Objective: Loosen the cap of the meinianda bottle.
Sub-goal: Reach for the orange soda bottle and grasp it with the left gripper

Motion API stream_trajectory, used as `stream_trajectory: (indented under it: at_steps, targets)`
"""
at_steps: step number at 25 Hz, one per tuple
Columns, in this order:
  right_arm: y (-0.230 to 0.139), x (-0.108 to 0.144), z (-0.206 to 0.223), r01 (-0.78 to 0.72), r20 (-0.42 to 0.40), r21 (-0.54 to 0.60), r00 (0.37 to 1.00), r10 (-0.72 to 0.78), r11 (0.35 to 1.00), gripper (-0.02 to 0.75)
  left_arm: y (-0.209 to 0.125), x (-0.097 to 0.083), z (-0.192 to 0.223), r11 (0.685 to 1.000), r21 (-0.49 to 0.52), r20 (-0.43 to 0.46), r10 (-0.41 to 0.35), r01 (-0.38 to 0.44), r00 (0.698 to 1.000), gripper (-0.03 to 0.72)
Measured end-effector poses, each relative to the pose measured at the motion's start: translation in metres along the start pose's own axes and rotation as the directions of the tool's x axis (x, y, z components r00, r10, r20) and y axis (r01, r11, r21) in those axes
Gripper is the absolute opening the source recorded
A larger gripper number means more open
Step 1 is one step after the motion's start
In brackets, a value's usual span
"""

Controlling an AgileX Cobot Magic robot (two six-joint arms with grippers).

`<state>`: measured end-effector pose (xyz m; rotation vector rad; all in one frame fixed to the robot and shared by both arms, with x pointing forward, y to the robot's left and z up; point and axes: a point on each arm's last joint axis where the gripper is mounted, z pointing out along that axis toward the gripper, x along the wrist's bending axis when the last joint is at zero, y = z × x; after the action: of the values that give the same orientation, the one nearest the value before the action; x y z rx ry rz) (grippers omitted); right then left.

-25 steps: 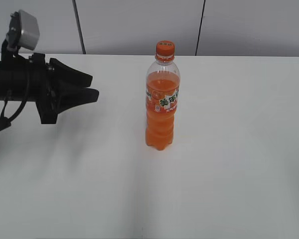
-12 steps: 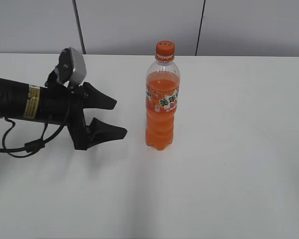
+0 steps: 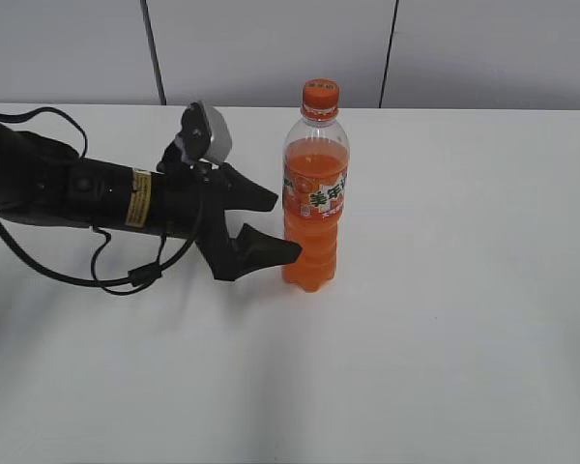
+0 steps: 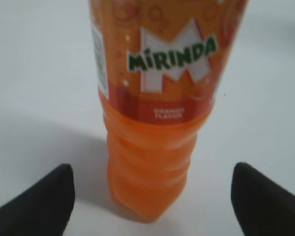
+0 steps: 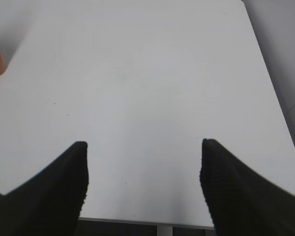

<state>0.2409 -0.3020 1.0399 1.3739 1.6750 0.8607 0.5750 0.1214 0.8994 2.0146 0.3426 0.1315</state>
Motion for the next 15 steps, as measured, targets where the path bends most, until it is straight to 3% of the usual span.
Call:
stream_trajectory:
  at_steps: [15]
  targets:
    - [0.000,0.000,0.000,0.000,0.000,0.000,1.000,0.000,1.000,0.533,0.006,0.001,0.044,0.999,-0.015,0.051,0.030,-0.029,0.998,0.591]
